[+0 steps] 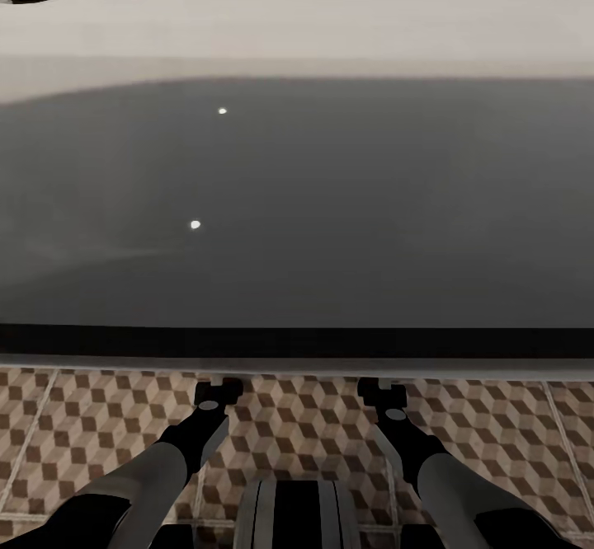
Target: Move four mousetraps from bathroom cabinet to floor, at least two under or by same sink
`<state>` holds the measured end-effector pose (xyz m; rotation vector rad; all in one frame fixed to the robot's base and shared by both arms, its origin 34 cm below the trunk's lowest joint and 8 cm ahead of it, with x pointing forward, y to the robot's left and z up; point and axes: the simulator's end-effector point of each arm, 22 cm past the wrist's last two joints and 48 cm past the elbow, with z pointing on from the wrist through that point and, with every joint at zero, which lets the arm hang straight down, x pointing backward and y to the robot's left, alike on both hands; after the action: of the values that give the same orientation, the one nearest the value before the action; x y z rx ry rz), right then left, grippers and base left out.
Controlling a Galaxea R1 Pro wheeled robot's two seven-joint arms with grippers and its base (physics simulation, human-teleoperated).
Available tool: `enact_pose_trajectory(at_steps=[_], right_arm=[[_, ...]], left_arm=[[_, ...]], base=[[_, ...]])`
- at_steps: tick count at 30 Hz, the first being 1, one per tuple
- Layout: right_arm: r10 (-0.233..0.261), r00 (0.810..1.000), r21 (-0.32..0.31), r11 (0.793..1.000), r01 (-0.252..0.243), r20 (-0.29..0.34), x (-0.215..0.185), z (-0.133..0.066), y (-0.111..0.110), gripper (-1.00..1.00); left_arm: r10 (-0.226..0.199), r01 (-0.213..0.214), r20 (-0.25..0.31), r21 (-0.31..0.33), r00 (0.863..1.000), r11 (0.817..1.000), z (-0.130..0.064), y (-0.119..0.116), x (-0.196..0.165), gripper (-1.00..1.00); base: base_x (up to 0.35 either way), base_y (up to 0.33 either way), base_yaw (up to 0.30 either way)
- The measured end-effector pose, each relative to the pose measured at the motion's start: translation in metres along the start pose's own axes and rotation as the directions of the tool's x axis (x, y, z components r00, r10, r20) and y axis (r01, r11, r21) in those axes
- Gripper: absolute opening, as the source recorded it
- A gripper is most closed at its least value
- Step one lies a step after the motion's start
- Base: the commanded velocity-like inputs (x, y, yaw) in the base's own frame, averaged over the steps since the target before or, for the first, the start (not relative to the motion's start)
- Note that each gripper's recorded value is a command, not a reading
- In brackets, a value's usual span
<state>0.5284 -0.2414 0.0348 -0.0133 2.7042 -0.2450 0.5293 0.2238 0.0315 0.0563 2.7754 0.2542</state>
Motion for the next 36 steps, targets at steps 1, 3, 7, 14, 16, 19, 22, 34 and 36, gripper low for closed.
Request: enact_pose_trajectory(at_steps=[1,3,7,14,16,19,22,34,36], right_arm=[[0.0,1.0,0.0,1.0,0.0,0.0,-0.0002,0.0,0.0,-1.0],[0.0,1.0,0.0,1.0,0.0,0.001,-0.0003,0.0001,0.0,-1.0],[0.001,1.0,0.0,1.0,-0.001,0.001,-0.0003,0.0,0.0001,-1.0],[0.002,1.0,0.0,1.0,-0.002,0.0,0.0,-0.0001,0.0002,-1.0],[0.002,1.0,0.0,1.0,-0.002,0.001,-0.0003,0.0,0.0002,-1.0],[0.001,1.0,0.0,1.0,-0.001,0.0,0.0,0.0,0.0,-1.0],[0.002,1.0,0.0,1.0,-0.002,0.0,0.0001,0.0,-0.0001,-1.0],[0.002,1.0,0.0,1.0,-0.002,-0.014,0.0063,-0.0006,-0.0001,-1.0],[0.001,1.0,0.0,1.0,-0.001,-0.016,0.0077,-0.0007,0.0,-1.0]], left_arm=[[0.001,-0.001,0.001,0.001,1.0,1.0,0.0,0.0,-0.0002,-1.0],[0.001,-0.001,0.003,0.003,1.0,1.0,0.0,-0.0005,-0.0003,-1.0],[0.002,-0.002,0.003,0.015,1.0,1.0,0.0,-0.003,0.0,-1.0],[0.004,-0.004,-0.001,0.031,1.0,1.0,0.0,-0.006,0.002,-1.0],[0.005,-0.005,-0.001,0.032,1.0,0.999,0.0,-0.0062,0.0022,-1.0],[0.005,-0.004,-0.003,0.033,1.0,0.999,0.0,-0.0064,0.0028,-1.0],[0.005,-0.004,-0.004,0.033,1.0,0.999,0.0,-0.0064,0.0035,-1.0],[0.004,-0.004,-0.007,0.033,1.0,0.999,0.0,-0.0063,0.0048,-1.0],[0.004,-0.004,-0.007,0.033,1.0,0.999,-0.0001,-0.0065,0.0048,-1.0]], base=[[0.0,0.0,0.0],[0.0,0.0,0.0],[0.0,0.0,0.0],[0.0,0.0,0.0],[0.0,0.0,0.0],[0.0,0.0,0.0],[0.0,0.0,0.0],[0.0,0.0,0.0],[0.0,0.0,0.0]])
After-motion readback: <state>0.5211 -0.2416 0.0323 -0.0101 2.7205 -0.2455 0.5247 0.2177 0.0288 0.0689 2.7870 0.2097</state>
